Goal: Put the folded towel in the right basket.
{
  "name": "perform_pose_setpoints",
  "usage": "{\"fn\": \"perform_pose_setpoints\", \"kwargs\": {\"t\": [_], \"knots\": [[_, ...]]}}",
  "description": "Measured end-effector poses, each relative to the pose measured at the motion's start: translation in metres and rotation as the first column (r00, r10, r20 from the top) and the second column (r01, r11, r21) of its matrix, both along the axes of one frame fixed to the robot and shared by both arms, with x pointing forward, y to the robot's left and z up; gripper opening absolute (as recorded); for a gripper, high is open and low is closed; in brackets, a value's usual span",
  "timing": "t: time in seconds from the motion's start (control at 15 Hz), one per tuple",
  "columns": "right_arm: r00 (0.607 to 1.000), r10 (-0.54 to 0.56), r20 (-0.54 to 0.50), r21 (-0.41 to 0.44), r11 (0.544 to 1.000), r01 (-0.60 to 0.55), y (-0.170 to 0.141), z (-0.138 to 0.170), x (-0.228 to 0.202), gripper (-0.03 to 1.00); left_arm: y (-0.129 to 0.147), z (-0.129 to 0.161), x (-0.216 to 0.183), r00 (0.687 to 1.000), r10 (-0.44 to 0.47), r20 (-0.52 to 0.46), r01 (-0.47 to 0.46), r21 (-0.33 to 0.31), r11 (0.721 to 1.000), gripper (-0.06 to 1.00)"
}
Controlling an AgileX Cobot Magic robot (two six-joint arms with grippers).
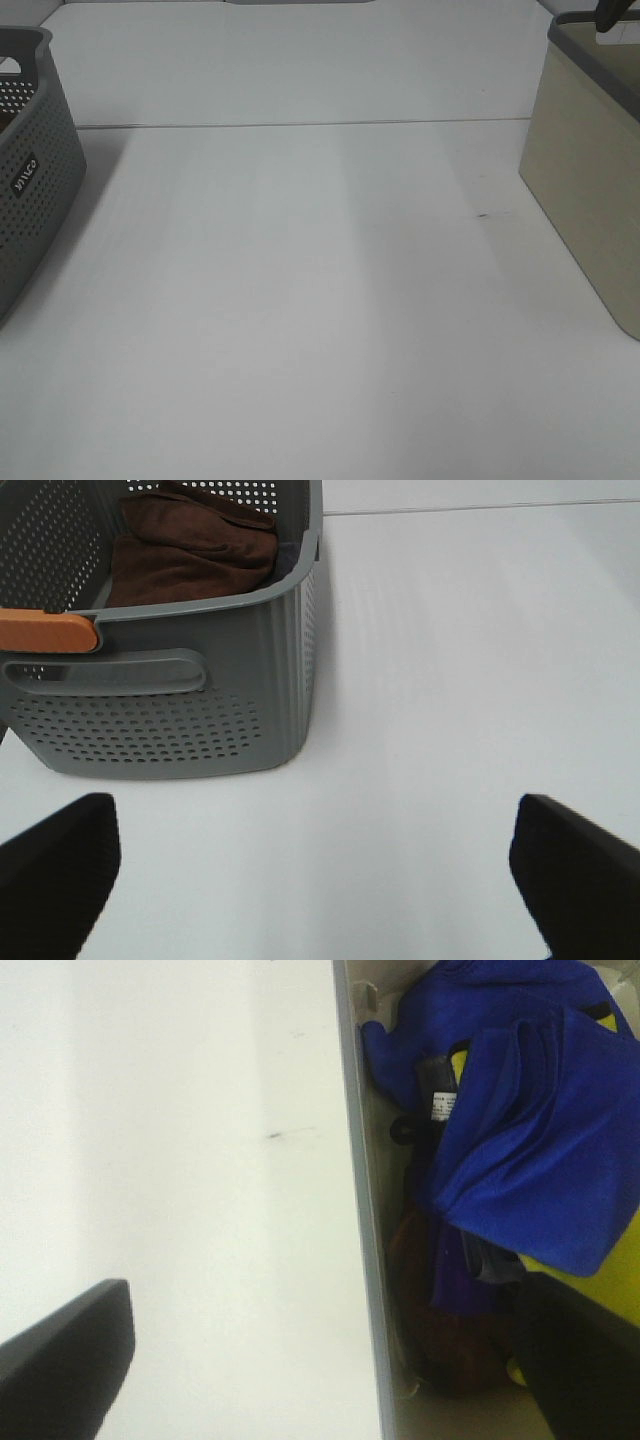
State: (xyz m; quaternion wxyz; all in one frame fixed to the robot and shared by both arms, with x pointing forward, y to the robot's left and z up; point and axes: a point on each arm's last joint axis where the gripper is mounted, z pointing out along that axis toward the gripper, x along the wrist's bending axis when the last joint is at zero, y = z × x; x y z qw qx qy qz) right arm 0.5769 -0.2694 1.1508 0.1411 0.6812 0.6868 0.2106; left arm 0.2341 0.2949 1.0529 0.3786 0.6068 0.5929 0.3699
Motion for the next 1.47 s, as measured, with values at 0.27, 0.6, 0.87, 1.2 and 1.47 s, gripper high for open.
{"fn": "perform_pose_setpoints", "kwargs": {"t": [0.27, 0.6, 0.87, 1.2, 1.47], "knots": [[0.992, 0.011, 0.123, 0.019, 1.000, -0.013, 0.003, 0.002, -0.107, 0.97, 0.000, 0.000, 0.000, 1.000, 0.000, 0.000, 0.000, 0.000, 1.000, 0.99], [0.965, 0.021, 0.260, 0.012, 1.000, -0.025, -0.013, -0.030, -0.232, 0.97, 0.000, 0.000, 0.000, 1.000, 0.000, 0.000, 0.000, 0.000, 1.000, 0.99], [0.873, 0.038, 0.487, 0.005, 0.999, -0.046, -0.023, -0.058, -0.313, 0.97, 0.000, 0.000, 0.000, 1.000, 0.000, 0.000, 0.000, 0.000, 1.000, 0.99], [0.802, 0.037, 0.596, 0.000, 0.999, -0.046, -0.027, -0.089, -0.345, 0.97, 0.000, 0.000, 0.000, 1.000, 0.000, 0.000, 0.000, 0.000, 1.000, 0.99], [0.816, 0.048, 0.576, -0.021, 0.999, -0.044, -0.028, -0.096, -0.344, 0.97, 0.000, 0.000, 0.000, 1.000, 0.000, 0.000, 0.000, 0.000, 1.000, 0.99]]}}
